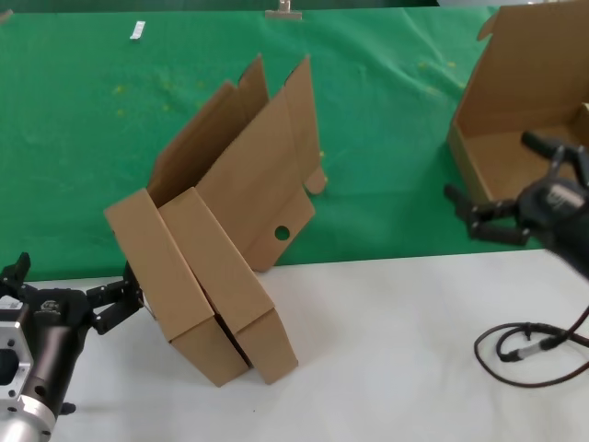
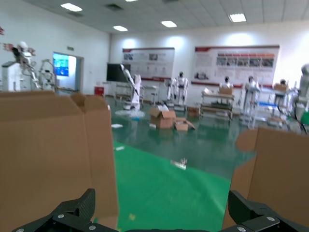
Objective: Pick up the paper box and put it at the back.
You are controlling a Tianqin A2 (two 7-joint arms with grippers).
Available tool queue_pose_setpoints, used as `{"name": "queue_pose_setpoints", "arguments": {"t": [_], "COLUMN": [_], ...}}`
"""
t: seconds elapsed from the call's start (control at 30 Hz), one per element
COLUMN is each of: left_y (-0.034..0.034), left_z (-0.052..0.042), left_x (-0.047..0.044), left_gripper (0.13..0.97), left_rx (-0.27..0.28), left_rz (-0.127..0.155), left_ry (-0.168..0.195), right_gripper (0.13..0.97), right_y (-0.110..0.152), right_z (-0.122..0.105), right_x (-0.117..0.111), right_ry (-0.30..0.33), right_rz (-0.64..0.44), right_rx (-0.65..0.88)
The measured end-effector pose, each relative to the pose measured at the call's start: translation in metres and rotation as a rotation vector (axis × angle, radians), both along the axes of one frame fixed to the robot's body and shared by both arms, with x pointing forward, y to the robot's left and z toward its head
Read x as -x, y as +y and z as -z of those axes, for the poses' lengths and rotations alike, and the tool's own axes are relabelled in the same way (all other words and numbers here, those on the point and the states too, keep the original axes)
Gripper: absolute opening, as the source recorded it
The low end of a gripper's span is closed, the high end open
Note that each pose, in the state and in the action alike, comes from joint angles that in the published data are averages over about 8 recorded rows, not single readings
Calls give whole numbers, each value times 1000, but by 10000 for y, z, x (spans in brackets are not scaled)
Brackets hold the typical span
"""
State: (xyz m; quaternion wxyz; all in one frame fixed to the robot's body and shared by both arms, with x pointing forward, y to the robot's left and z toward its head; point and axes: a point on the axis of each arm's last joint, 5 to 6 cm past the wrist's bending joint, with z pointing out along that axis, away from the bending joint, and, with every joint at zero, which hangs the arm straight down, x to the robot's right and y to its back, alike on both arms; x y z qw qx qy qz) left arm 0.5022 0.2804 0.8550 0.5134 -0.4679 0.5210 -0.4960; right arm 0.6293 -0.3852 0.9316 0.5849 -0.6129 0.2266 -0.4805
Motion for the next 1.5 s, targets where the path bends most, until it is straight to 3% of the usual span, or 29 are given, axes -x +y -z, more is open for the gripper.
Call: {"name": "queue_pose_setpoints", "arguments": {"t": [0.73,1.5], "left_y": [0,0], "left_z": [0,0], "left_x": [0,0], "left_gripper": [966,966], "left_rx": [0,0], "left_rz": [0,0], "left_ry": [0,0], "right_gripper": [966,966], "right_y": [395,826], "right_z": [410,692], "right_x": [350,874], "right_ry": [123,184], "right_rz": [183,367], "right_rx": [-38,-136]}}
